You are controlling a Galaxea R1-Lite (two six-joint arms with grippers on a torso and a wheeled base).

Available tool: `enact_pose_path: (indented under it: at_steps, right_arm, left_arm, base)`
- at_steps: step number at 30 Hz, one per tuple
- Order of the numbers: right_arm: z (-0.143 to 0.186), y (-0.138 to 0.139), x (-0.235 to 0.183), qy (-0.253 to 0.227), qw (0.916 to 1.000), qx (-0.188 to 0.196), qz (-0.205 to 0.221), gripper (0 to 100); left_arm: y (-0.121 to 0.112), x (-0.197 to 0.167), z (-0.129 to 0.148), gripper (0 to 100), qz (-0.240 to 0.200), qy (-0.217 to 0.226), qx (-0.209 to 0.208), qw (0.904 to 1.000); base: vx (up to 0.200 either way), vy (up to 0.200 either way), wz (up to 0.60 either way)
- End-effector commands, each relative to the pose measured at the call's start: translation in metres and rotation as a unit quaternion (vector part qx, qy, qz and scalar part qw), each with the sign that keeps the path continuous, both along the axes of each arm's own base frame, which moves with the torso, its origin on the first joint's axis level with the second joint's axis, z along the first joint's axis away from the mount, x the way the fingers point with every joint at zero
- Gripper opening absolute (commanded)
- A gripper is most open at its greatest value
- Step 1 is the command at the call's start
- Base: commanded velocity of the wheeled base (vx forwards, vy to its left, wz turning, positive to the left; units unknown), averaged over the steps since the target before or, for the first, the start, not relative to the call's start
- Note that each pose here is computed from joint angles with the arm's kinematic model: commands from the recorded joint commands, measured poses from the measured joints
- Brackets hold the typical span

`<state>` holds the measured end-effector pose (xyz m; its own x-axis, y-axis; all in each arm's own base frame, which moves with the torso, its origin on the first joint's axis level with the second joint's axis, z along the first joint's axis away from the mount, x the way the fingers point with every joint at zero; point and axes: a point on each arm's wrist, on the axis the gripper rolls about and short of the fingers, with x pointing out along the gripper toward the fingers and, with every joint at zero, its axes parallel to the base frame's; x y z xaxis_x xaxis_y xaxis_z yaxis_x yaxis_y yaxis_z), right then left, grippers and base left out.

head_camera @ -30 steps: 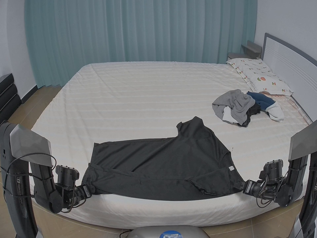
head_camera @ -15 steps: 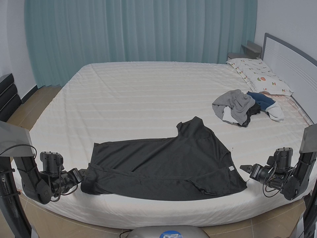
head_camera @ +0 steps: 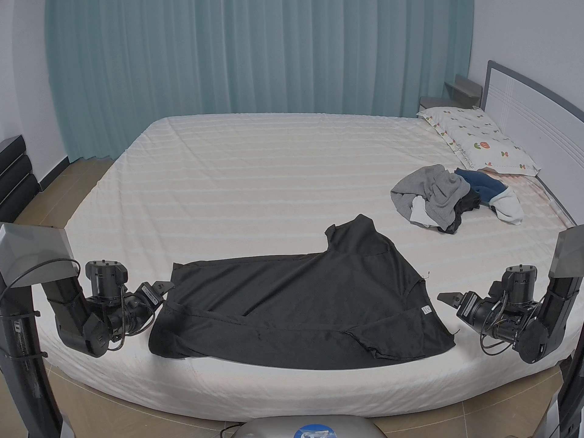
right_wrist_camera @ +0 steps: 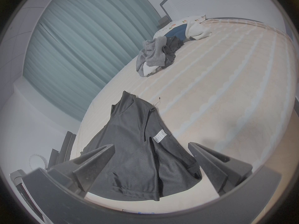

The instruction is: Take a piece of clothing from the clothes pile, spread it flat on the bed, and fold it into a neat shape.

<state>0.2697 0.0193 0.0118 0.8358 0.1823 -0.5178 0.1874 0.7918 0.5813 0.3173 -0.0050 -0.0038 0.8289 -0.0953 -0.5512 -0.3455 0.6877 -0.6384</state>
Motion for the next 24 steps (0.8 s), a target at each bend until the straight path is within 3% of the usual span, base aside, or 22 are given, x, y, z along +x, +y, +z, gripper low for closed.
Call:
enact_pose_path:
  at_steps: [1, 12, 13, 24]
  right_arm:
    - [-0.01, 0.001, 0.006, 0.011, 0.9999, 0.004, 0.0, 100]
    - [-0.02, 0.008, 0.012, -0.006, 0.9999, 0.005, 0.011, 100]
    - [-0.02, 0.008, 0.012, -0.008, 0.9999, 0.006, 0.011, 100]
    - [-0.022, 0.008, 0.01, -0.003, 0.9999, 0.005, 0.012, 100]
  left_arm:
    - [-0.007, 0.016, -0.021, 100, 0.001, 0.009, 0.002, 1.0]
    - [-0.01, 0.023, -0.031, 100, 0.013, 0.012, 0.018, 0.9997]
    - [-0.01, 0.022, -0.031, 0, 0.013, 0.015, 0.019, 0.9996]
    - [-0.004, 0.012, -0.037, 0, 0.04, 0.034, 0.07, 0.9962]
  base:
    - [0.0, 0.0, 0.0]
    - [0.0, 0.0, 0.0]
    - [0.0, 0.0, 0.0]
    - [0.0, 0.0, 0.0]
